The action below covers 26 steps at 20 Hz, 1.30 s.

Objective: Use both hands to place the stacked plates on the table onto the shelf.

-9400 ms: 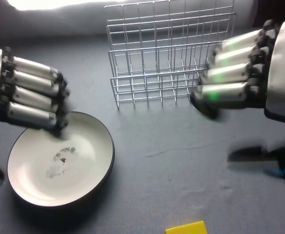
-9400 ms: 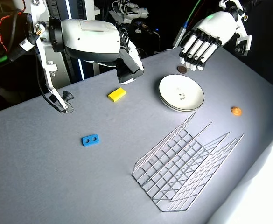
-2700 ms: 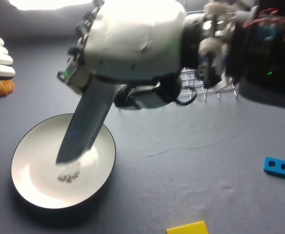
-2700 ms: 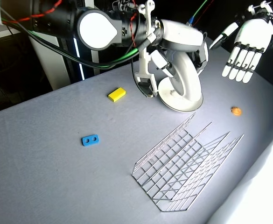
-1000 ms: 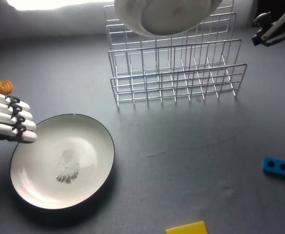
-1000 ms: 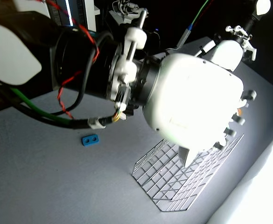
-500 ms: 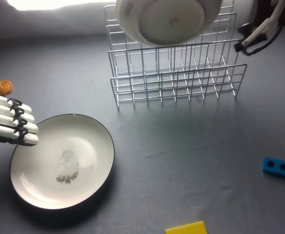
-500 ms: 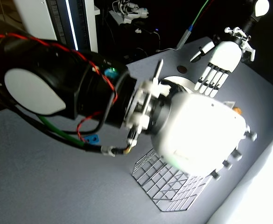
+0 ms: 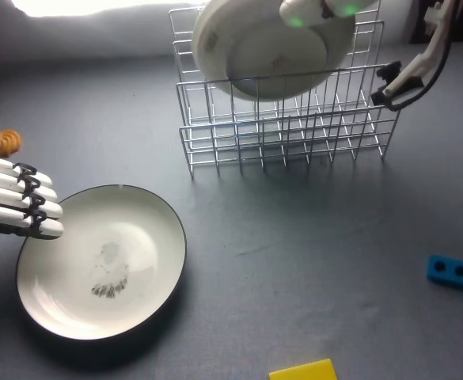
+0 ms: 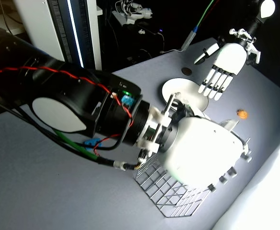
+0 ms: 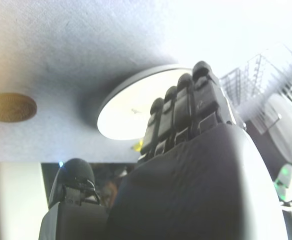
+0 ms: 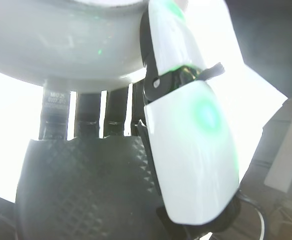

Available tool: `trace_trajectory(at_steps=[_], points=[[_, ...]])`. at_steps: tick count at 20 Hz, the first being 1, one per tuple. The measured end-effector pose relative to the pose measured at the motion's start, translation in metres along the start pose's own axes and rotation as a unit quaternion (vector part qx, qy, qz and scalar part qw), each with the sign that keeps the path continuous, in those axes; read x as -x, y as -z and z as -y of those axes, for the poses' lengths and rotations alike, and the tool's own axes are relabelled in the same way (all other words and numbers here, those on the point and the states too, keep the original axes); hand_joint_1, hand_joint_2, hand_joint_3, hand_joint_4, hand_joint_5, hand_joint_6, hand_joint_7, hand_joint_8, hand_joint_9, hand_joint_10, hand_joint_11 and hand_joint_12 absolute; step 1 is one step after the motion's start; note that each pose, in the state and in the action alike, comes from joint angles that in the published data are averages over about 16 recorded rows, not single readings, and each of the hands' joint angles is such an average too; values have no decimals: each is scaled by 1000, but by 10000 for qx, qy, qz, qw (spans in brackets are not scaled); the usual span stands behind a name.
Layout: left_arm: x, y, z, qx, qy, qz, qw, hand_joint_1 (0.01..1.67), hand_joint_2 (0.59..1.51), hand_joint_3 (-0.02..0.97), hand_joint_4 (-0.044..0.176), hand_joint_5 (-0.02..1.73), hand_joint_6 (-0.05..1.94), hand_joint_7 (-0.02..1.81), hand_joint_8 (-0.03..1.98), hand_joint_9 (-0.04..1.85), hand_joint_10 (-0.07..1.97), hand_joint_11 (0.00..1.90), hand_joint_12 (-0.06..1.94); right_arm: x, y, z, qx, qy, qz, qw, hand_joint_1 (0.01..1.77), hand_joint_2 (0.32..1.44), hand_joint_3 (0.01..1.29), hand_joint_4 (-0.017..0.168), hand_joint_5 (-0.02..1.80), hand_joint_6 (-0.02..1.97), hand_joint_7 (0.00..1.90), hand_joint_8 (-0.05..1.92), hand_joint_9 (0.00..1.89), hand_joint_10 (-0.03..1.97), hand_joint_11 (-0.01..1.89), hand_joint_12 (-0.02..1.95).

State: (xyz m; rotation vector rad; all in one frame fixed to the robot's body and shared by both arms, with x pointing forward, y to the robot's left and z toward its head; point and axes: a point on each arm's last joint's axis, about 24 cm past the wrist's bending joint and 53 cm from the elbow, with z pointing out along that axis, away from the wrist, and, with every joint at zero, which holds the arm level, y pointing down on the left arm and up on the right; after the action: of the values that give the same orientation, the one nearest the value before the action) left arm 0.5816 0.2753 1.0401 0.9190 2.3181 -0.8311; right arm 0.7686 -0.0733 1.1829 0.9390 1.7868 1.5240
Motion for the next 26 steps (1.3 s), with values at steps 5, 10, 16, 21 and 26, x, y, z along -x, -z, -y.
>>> trace_trajectory(at_steps=[5, 10, 16, 21, 26], points=[[-3, -1, 1, -6, -6, -41, 10000, 15, 1164, 15, 3, 16, 17, 20, -9, 19, 5, 21, 8, 3, -2, 13, -84, 5, 37, 10000, 1332, 1070, 14, -9, 803, 1041, 975, 825, 952, 905, 694, 1177], [-5, -3, 2, -16, -17, -82, 10000, 15, 1166, 15, 3, 18, 17, 20, -9, 18, 4, 22, 8, 4, -3, 21, -117, 23, 47, 9999, 1283, 1081, 14, -8, 807, 935, 985, 608, 973, 549, 655, 1177], [-8, -4, 3, -23, -21, -128, 9999, 15, 1164, 16, 3, 19, 17, 21, -9, 18, 3, 21, 9, 6, -2, 24, -95, 45, 58, 9999, 1191, 1072, 14, -5, 796, 550, 938, 288, 936, 117, 544, 1154], [-12, -6, 3, -8, -1, -172, 9999, 16, 1162, 16, 2, 20, 16, 19, -10, 14, -3, 21, 9, 9, -1, 17, -24, 98, 85, 9999, 1133, 1049, 14, -4, 717, 225, 811, 82, 794, 35, 379, 1121], [-18, -8, 2, 14, 91, -231, 9997, 16, 1161, 17, 2, 18, 16, 18, -9, 3, -13, 21, 9, 9, 3, 0, 132, 190, 69, 9997, 1102, 1010, 14, -3, 560, 10, 586, 9, 551, 6, 195, 913]])
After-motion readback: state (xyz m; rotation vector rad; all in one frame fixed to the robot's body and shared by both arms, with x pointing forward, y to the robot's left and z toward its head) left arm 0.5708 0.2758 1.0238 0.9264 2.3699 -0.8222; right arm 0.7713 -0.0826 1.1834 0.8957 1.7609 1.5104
